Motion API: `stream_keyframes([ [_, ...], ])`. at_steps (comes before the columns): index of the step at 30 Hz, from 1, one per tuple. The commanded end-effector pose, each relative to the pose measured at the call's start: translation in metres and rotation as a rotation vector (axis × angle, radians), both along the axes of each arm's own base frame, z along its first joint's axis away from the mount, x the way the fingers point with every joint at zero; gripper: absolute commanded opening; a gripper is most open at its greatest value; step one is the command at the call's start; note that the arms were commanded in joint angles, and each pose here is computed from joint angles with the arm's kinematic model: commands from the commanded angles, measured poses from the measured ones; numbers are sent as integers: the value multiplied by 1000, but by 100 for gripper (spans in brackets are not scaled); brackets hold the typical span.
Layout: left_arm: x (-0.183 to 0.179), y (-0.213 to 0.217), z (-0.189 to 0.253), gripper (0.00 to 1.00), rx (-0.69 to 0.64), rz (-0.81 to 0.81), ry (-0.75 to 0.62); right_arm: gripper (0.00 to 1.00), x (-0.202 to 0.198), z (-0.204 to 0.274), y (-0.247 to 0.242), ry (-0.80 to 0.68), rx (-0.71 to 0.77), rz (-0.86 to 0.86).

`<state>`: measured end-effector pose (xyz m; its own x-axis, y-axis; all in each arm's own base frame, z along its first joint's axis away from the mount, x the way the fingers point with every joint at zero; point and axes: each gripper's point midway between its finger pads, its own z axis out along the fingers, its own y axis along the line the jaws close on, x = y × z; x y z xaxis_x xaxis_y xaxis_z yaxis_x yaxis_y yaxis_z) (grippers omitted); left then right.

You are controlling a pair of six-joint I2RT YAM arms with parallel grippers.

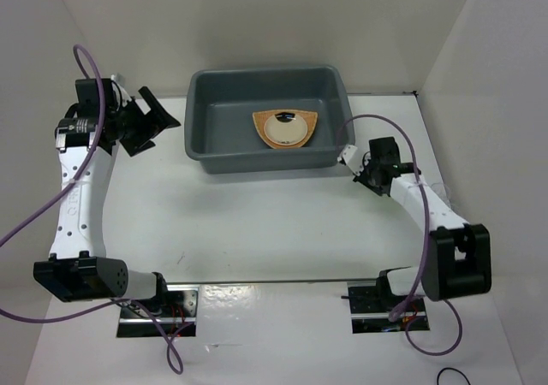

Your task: Place the mixed dishes into the plastic bin

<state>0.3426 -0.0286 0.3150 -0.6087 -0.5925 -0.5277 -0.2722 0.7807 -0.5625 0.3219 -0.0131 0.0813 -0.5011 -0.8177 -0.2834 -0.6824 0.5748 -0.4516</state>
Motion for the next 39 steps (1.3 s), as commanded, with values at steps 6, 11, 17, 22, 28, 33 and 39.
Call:
stream_keyframes([
  [6, 2, -3, 9, 100, -24, -23, -70, 0, -14, 82, -1, -148, 56, -61],
  [11, 3, -3, 7, 100, -31, -18, -68, 0, 4, 159, 26, -341, 153, -14],
  [17, 2, -9, -4, 100, -61, -49, -50, 0, 52, 196, 134, -386, 229, 178],
  [22, -6, -14, -6, 100, -85, -60, -38, 0, 97, 192, 198, -393, 229, 280],
  [28, -28, -16, 0, 100, -77, -52, -40, 0, 148, 127, 246, -312, 148, 385],
  [33, -43, -17, -8, 100, -77, -44, -6, 0, 186, 89, 273, -257, 132, 414],
  [39, -58, -14, -11, 100, -60, -19, 27, 0, 227, 74, 294, -220, 165, 410],
])
